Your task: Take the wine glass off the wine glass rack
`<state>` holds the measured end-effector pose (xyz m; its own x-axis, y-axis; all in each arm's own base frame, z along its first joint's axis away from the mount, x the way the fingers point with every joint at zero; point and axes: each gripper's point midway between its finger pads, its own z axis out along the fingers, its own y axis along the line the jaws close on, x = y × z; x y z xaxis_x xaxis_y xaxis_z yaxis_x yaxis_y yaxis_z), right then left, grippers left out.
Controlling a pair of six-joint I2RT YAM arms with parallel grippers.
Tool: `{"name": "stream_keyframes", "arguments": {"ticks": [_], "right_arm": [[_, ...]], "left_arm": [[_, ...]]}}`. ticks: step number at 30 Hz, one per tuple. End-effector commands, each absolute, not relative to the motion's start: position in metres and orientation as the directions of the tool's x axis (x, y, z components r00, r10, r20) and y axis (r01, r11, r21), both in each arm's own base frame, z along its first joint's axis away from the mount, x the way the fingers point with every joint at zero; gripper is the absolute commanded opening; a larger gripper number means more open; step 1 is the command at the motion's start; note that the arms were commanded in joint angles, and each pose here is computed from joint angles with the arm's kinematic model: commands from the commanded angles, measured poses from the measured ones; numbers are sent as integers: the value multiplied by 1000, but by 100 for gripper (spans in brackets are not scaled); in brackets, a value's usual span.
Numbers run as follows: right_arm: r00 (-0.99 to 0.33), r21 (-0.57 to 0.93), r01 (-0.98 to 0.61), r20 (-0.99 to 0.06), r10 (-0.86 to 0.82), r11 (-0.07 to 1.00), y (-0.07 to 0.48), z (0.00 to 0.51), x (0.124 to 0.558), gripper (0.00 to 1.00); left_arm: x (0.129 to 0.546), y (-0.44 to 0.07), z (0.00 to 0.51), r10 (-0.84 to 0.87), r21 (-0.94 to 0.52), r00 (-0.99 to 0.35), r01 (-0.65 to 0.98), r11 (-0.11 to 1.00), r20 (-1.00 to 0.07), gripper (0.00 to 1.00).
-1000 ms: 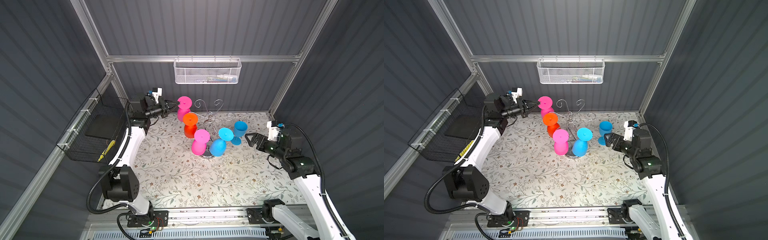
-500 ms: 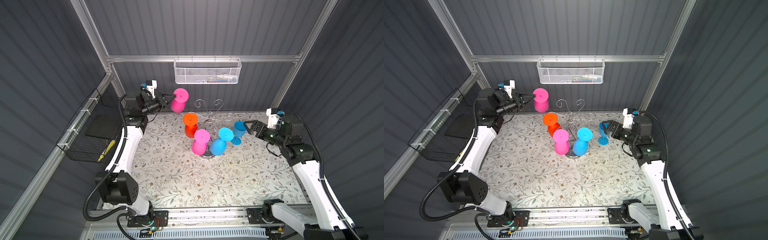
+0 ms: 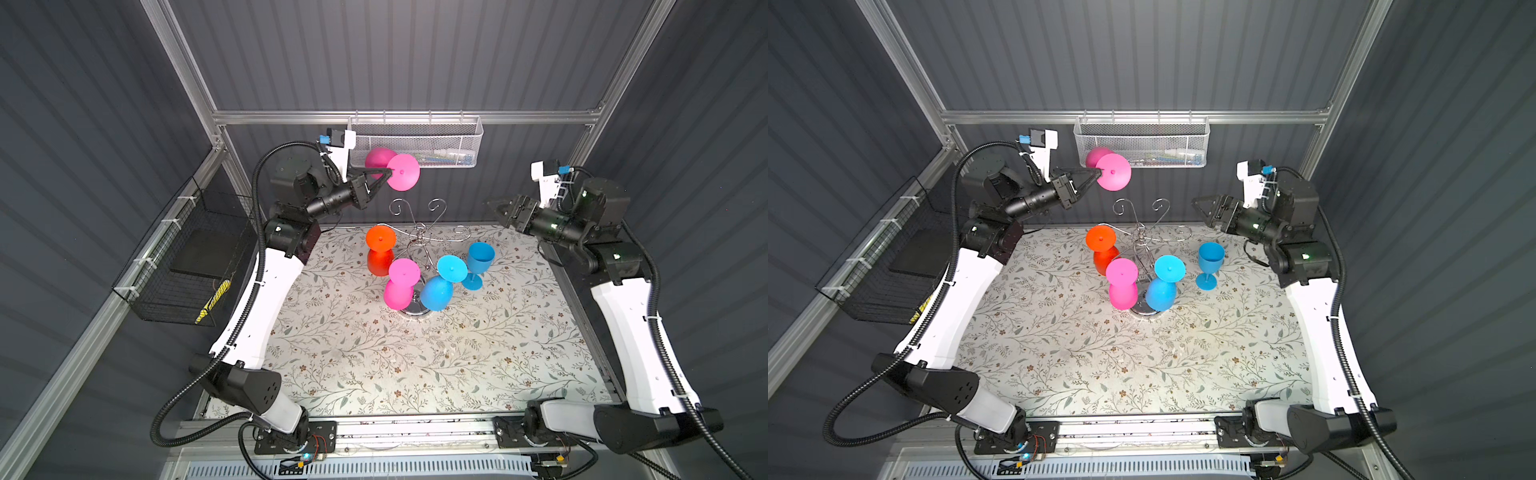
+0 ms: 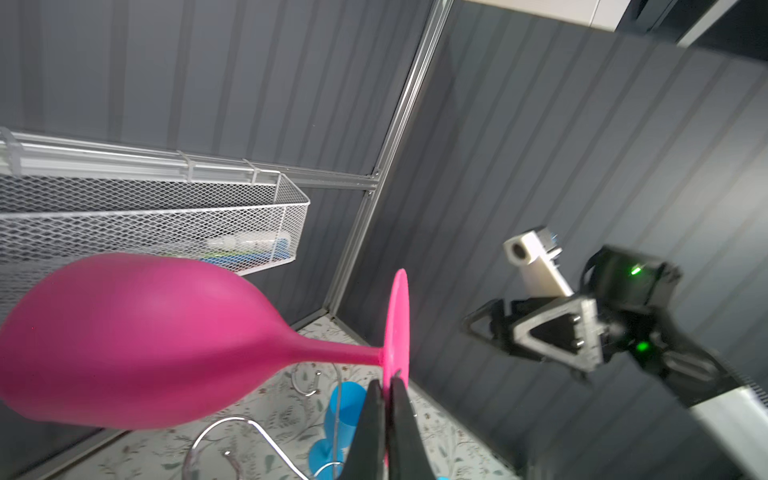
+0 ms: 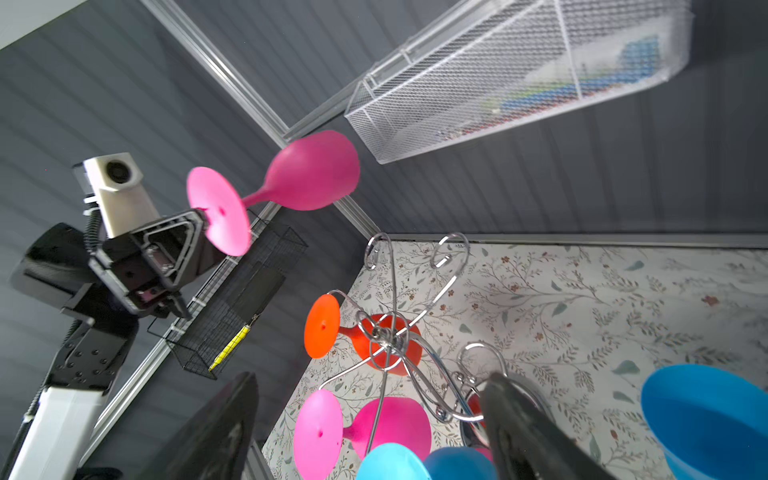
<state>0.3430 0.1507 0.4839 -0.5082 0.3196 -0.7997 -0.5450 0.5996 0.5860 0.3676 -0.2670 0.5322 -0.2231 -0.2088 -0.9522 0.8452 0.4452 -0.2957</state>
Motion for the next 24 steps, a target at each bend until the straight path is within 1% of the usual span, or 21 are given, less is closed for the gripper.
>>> {"name": "stream_keyframes", "arguments": {"ticks": [1,4,8,12,15,17,20,24], "right_arm": [[-517,569,-613,-813,267,548,161,504,328,84],[-518,569,-627,-814,261,532,163,515,324,80],[-551,590,-653,-800,237,475,170,518,317,73],[-585,597,-641,-787,197,482,173,507,310,68],[-602,596,-628,-780,174,500,174,498,307,61],[-608,589,-621,-778,158,517,175,492,305,58],[-618,580,-606,-774,137,544,174,483,303,58],[-646,579,-581,-755,108,572,178,468,303,56]], "left_arm": [[356,-294,519,-38,-37,-20,860,510,-999,0],[338,-318,510,52,118,106,869,481,-993,0],[323,-337,501,180,311,255,807,502,-950,0],[307,-355,491,276,490,406,736,467,-872,0],[297,-366,484,333,606,506,663,440,-796,0],[290,-373,479,364,667,559,622,411,-745,0],[280,-383,468,400,745,629,566,353,-667,0],[269,-391,461,412,804,690,502,318,-594,0]]}}
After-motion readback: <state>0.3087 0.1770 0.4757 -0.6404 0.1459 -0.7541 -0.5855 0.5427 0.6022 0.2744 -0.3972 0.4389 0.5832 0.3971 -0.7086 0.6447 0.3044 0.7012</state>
